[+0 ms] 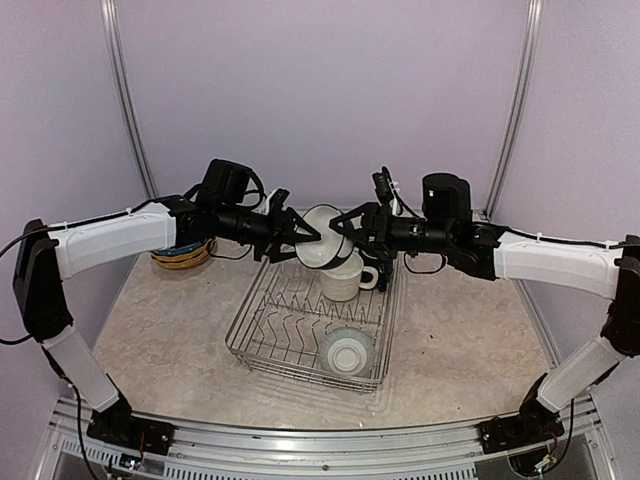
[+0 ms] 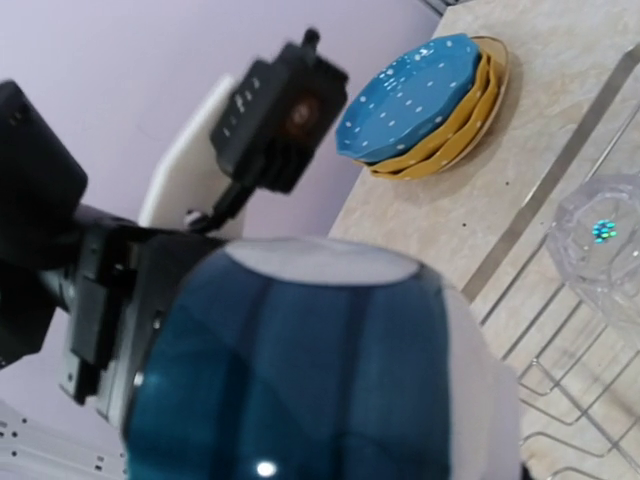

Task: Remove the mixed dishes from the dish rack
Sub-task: Pass from the right arm to the left, then place the bowl at the center of the board.

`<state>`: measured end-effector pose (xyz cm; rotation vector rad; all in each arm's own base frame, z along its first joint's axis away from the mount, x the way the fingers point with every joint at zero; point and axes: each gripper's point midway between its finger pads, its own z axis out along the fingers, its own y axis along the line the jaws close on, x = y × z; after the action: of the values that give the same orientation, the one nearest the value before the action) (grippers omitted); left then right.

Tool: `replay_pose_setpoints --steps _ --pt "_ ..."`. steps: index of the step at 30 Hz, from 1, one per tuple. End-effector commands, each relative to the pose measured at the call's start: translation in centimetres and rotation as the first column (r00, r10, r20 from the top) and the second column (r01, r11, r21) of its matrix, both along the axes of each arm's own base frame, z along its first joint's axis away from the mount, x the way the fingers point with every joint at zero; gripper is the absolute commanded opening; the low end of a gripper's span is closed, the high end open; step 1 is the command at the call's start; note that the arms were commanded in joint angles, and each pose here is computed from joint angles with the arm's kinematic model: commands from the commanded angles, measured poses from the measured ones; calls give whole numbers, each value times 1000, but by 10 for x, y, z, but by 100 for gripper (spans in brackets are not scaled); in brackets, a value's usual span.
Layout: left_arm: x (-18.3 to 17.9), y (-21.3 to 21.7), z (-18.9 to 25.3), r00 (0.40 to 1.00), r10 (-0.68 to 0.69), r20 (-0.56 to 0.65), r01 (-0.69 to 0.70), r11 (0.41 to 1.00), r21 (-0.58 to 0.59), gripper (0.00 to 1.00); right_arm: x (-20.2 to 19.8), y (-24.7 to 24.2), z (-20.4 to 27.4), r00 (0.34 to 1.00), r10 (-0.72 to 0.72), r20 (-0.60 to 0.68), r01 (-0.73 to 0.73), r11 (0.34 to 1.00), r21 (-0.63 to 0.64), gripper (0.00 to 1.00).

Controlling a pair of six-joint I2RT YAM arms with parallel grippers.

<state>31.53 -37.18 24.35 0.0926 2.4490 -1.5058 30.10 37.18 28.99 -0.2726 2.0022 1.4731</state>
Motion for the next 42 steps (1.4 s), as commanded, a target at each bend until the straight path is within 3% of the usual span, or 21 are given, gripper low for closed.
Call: replay_pose_setpoints --steps 1,13,17,22,29,36,42 --pt "8 -8 -10 1000 30 10 -30 997 71 35 -7 0 30 996 31 79 -39 995 94 21" --pt "16 6 -10 990 118 77 -131 973 193 1 -12 -1 26 996 49 71 -57 991 119 23" --pt "21 17 -8 981 162 109 -184 953 239 0 -11 0 25 996 49 73 -57 992 116 31" --pt "23 33 -2 965 204 163 -244 928 282 0 -8 3 18 997 54 63 -60 994 93 48" --pt "22 50 3 953 221 208 -282 900 333 0 -3 8 17 996 58 74 -63 996 63 98" --pt "23 98 4 930 289 229 -360 843 400 0 4 0 30 989 17 146 -15 1000 -14 100" --pt "12 195 -9 853 468 230 -514 682 520 0 10 -13 19 986 -25 164 45 992 -118 100"
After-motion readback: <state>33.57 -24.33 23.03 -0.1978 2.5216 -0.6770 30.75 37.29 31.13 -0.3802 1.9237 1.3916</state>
